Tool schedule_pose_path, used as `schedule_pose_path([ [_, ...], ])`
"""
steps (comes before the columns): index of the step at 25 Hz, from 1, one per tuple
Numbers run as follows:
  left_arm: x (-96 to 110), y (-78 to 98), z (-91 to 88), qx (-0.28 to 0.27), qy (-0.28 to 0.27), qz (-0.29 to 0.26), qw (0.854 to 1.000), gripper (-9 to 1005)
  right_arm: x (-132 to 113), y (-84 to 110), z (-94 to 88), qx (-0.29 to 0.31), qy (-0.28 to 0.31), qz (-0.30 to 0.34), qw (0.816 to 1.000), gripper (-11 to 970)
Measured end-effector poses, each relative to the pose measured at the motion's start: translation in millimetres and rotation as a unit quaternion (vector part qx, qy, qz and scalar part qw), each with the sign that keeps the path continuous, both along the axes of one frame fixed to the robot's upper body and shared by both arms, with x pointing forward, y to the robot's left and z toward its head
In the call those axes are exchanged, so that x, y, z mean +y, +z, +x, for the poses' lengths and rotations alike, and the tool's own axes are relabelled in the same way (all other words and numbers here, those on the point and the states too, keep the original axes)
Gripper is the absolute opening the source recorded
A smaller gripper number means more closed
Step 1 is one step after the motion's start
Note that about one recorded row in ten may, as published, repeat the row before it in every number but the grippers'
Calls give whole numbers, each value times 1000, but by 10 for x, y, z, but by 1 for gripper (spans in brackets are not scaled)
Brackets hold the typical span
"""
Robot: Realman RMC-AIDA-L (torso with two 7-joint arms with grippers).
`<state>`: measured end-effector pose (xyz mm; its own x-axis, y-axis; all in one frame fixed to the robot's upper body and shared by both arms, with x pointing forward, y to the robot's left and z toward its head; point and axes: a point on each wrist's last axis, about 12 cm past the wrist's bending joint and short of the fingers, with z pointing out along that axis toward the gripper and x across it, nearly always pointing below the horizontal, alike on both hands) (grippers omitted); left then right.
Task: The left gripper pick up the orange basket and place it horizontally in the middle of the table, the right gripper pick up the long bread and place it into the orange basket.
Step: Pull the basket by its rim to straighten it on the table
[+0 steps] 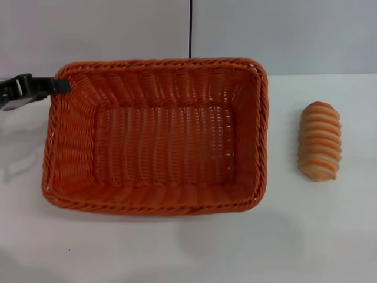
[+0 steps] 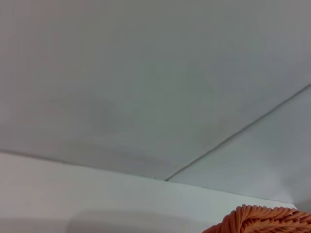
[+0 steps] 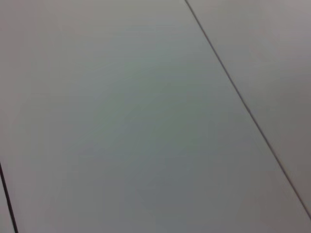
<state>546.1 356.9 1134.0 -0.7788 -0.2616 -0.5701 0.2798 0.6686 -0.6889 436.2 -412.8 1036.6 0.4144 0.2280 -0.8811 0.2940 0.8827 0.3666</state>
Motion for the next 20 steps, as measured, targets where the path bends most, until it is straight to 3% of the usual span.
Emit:
schedule_pose_path([
  [6, 19, -24, -131, 19, 3, -9, 1000, 265, 16, 20, 76, -1, 6, 0, 1000, 526],
  [12, 28, -165, -288, 52, 5, -27, 998, 282, 25, 21, 96, 1, 12, -2, 1000, 526],
  [20, -12, -168, -323, 52, -20, -33, 998, 304, 33, 18, 139, 10, 20, -4, 1000, 527],
])
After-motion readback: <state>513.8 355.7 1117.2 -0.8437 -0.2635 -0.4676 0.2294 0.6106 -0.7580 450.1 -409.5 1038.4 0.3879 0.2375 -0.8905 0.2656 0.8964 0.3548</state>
